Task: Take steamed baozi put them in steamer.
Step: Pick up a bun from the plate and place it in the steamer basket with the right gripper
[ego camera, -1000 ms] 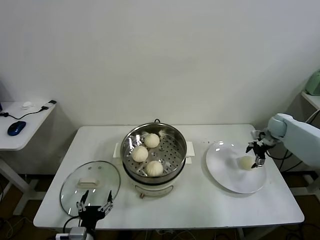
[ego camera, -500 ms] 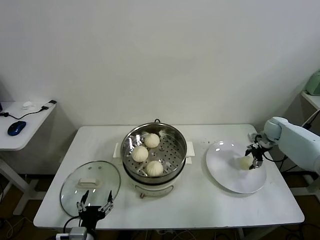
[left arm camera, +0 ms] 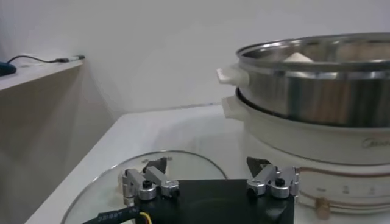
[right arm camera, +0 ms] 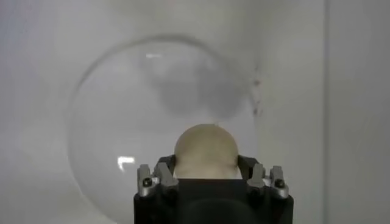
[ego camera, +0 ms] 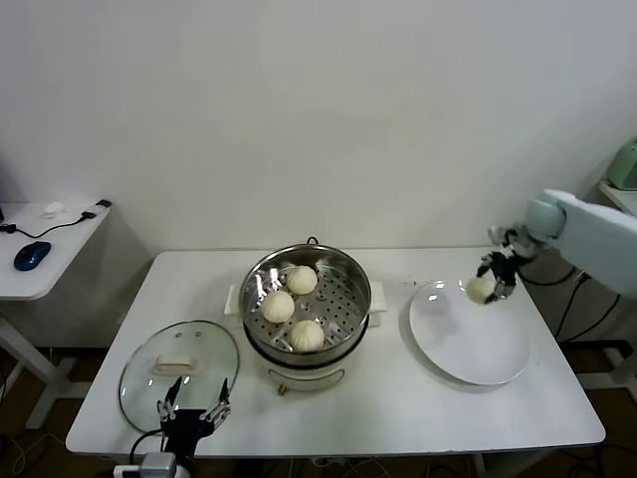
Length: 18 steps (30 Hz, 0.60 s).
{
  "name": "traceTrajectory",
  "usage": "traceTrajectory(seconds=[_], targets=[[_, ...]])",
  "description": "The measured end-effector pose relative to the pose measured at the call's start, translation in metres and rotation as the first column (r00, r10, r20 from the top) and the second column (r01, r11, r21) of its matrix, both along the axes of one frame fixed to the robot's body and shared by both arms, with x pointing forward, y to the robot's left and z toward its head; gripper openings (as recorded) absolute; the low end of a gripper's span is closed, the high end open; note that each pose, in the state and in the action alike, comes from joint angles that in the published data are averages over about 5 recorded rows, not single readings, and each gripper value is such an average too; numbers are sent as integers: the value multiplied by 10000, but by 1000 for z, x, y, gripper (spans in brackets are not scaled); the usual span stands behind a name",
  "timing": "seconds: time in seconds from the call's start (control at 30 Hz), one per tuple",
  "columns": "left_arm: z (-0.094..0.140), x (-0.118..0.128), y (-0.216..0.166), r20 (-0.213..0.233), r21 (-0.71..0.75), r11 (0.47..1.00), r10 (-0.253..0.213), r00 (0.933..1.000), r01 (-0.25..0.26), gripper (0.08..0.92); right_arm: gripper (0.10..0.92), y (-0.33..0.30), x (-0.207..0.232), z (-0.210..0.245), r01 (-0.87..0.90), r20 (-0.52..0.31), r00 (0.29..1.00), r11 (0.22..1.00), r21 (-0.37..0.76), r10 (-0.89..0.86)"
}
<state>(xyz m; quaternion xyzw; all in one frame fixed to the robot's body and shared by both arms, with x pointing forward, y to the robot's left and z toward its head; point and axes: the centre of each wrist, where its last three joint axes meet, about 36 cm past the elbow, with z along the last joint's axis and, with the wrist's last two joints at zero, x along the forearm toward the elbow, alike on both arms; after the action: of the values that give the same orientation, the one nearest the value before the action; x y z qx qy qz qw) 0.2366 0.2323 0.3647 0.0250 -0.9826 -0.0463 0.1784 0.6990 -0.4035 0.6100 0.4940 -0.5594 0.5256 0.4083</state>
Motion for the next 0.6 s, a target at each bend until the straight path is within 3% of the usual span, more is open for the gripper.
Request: traceTrajectory(seconds=[0.3, 0.6], targets=[[10, 1, -2, 175, -39, 9999, -115, 9998, 116, 823, 679, 123, -20, 105, -978, 417, 9948, 9848, 1437, 927], [11, -1, -5, 166, -107, 9998, -168, 9997, 170, 823, 679, 240, -45, 99, -1402, 130, 9901, 9747, 1741, 1401]])
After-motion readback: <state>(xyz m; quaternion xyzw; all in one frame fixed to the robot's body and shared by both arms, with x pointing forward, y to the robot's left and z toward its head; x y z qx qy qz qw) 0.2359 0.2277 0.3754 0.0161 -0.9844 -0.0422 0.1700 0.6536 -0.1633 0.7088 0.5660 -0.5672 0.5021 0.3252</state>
